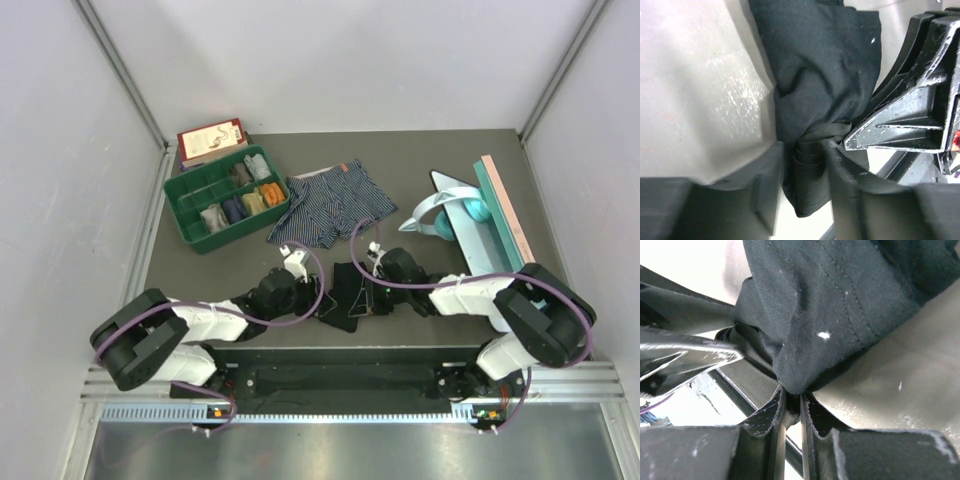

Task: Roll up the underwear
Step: Roll the underwear to the center of the board.

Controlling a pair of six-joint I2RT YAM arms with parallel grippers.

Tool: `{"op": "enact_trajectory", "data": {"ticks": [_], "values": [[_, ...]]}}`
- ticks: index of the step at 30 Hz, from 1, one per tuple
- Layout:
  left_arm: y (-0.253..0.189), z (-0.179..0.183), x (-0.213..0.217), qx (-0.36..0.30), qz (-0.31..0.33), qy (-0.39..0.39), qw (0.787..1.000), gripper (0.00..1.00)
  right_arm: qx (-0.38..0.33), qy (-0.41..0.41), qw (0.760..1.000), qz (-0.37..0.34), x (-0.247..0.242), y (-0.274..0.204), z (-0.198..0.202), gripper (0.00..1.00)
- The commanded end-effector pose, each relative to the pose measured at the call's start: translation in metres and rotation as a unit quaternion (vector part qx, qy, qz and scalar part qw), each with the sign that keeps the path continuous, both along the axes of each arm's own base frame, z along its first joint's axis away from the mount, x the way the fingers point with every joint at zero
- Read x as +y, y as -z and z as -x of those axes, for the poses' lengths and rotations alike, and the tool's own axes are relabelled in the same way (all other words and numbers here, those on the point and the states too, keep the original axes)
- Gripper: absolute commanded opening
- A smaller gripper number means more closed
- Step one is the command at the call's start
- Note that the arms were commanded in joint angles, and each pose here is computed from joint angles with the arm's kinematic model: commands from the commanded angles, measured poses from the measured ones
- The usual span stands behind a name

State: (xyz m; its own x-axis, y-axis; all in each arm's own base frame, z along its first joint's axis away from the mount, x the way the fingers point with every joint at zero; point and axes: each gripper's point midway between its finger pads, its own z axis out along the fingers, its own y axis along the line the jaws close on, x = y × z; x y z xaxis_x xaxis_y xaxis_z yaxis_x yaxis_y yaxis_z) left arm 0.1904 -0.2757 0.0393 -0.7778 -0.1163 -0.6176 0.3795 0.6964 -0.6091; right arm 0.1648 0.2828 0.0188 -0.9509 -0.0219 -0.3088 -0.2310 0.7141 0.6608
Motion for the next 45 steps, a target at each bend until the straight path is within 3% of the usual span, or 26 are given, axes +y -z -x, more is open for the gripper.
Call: {"op": "enact_trajectory", "data": {"ticks": [1, 2, 3, 5, 6, 7, 12, 16, 26, 33, 39, 45], "values": [[0.002, 0.005, -0.007, 0.007, 0.034, 0.006, 0.999, 0.35, -0.008, 0.001, 0.998, 0.067, -0.019, 0.025, -0.003, 0.1], [0.002, 0.006, -0.009, 0.012, 0.04, 0.007, 0.999, 0.23, -0.008, -0.003, 0.998, 0.069, -0.018, 0.022, -0.003, 0.16], [0.004, 0.008, -0.011, 0.02, 0.041, 0.013, 0.999, 0.17, -0.011, -0.01, 0.998, 0.066, -0.017, 0.018, -0.003, 0.29], [0.01, 0.012, -0.012, 0.041, 0.04, 0.013, 0.998, 0.02, -0.031, -0.021, 0.997, 0.069, -0.017, 0.007, -0.008, 0.4], [0.012, 0.014, -0.013, 0.048, 0.04, 0.017, 0.998, 0.0, -0.032, -0.025, 0.996, 0.081, -0.024, 0.0, -0.003, 0.5], [0.013, 0.017, -0.014, 0.056, 0.041, 0.022, 0.997, 0.0, -0.052, -0.031, 0.994, 0.092, -0.029, -0.006, -0.006, 0.54], [0.019, 0.02, -0.013, 0.099, 0.001, 0.024, 0.995, 0.0, -0.198, -0.067, 0.971, 0.119, -0.032, -0.064, -0.012, 0.62], [0.019, 0.018, -0.012, 0.121, -0.032, 0.029, 0.992, 0.0, -0.302, -0.119, 0.937, 0.131, -0.017, -0.082, -0.004, 0.64], [0.011, 0.018, -0.015, 0.166, -0.035, 0.04, 0.985, 0.0, -0.409, -0.187, 0.885, 0.122, 0.017, -0.066, 0.024, 0.64], [0.009, 0.019, -0.016, 0.187, -0.03, 0.047, 0.981, 0.0, -0.425, -0.231, 0.865, 0.135, 0.03, -0.052, 0.041, 0.62], [0.008, 0.019, -0.017, 0.196, -0.025, 0.052, 0.979, 0.0, -0.409, -0.252, 0.862, 0.161, 0.028, -0.027, 0.046, 0.59], [0.003, 0.02, -0.02, 0.201, -0.01, 0.063, 0.978, 0.0, -0.39, -0.232, 0.864, 0.216, 0.016, 0.003, 0.037, 0.49]]}}
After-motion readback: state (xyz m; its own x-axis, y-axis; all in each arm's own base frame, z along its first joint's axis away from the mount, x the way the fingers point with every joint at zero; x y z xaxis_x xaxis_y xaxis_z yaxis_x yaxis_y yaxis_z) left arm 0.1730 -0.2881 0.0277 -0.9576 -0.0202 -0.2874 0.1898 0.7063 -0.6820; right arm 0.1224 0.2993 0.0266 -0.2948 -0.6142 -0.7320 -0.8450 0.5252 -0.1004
